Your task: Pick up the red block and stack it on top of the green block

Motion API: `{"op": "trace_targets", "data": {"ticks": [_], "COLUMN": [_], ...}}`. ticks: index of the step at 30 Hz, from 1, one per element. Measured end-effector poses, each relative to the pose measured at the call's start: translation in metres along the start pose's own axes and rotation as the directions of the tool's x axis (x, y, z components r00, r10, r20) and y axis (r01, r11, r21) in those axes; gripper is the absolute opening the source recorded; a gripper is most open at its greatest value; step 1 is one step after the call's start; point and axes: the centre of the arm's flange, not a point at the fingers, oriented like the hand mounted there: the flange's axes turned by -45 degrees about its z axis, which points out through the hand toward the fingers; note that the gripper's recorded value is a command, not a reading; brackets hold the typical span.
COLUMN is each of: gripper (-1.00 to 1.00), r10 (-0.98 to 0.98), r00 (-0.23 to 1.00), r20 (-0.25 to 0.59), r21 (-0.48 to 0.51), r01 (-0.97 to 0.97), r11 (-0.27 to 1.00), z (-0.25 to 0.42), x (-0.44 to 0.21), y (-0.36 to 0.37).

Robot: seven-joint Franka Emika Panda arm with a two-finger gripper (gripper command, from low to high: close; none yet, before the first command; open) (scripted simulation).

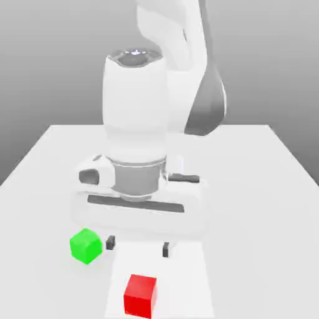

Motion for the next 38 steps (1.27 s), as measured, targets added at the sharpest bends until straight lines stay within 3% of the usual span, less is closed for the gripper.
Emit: {"op": "trace_targets", "data": {"ticks": [5,6,13,18,28,35,36,38], "gripper": [0.0,-1.0,-1.0,-1.0,-1.0,-1.0,1.0,1.0], "r10": [0.006,0.006,0.006,0.008,0.108,0.107,0.108,0.108], "r00": [1.0,1.0,1.0,1.0,0.994,0.994,0.994,0.994], "r20": [0.027,0.028,0.028,0.028,0.028,0.028,0.028,0.028], "r21": [-0.002,-0.002,-0.002,-0.002,-0.006,-0.005,-0.005,-0.005], "r01": [-0.006,-0.006,-0.006,-0.008,-0.108,-0.107,-0.108,-0.108], "r11": [1.0,1.0,1.0,1.0,0.994,0.994,0.994,0.994], "z": [0.069,0.078,0.079,0.024,-0.021,0.036,0.042,0.042], "x": [-0.006,-0.006,-0.007,-0.006,-0.11,-0.123,-0.124,-0.124], "y": [0.002,0.002,0.002,0.004,0.154,0.162,0.162,0.162]}}
